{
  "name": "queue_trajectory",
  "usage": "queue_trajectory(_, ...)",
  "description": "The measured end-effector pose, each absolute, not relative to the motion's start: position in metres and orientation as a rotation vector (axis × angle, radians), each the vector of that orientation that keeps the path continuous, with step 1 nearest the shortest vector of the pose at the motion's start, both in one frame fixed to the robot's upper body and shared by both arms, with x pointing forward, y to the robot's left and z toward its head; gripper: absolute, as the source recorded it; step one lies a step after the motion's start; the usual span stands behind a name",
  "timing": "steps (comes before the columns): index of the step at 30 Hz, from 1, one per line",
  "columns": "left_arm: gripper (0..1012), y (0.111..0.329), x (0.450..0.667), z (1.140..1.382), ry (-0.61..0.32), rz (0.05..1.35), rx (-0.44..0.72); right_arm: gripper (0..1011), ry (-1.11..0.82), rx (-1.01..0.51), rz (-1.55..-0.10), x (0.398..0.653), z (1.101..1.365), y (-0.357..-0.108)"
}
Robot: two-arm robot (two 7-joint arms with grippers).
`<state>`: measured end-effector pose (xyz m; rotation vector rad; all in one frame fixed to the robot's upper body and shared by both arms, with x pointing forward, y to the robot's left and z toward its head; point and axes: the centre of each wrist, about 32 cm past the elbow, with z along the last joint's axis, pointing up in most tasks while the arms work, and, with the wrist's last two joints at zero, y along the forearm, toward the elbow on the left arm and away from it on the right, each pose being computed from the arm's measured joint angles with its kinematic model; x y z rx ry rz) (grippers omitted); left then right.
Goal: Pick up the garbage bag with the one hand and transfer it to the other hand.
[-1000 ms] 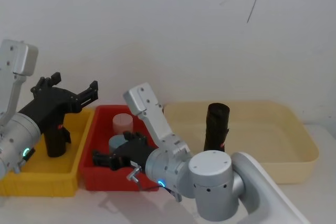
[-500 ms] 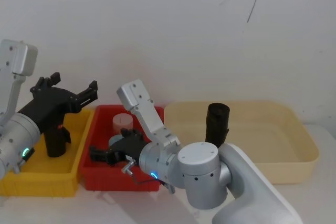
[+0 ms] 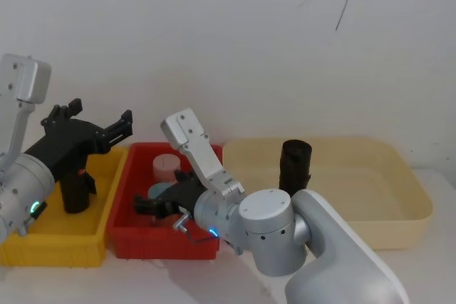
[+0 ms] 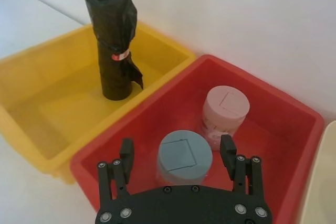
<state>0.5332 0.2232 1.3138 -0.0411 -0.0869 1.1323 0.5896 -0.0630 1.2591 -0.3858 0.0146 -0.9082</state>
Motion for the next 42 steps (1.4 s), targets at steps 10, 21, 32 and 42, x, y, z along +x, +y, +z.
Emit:
queue_trajectory(10, 1000, 0.223, 0.533, 1.314, -0.087, 1.132, -0.041, 1001, 0.004, -0.419, -0.922, 0.599, 1.251, -0.065)
queue_trajectory(21, 1000, 0.223, 0.533, 1.314, -0.087, 1.132, -0.041, 1001, 0.023, -0.451, -0.939, 0.609, 1.242, -0.070)
queue_trajectory(32, 1000, 0.223, 0.533, 1.314, -0.087, 1.132, -0.041, 754, 0.069, -0.434, -0.946, 0.614, 1.239, -0.074)
queue_trajectory(42, 1000, 0.223, 0.533, 1.314, -0.087, 1.132, -0.041, 663, 0.132, -0.383, -0.938, 0.610, 1.245, -0.076)
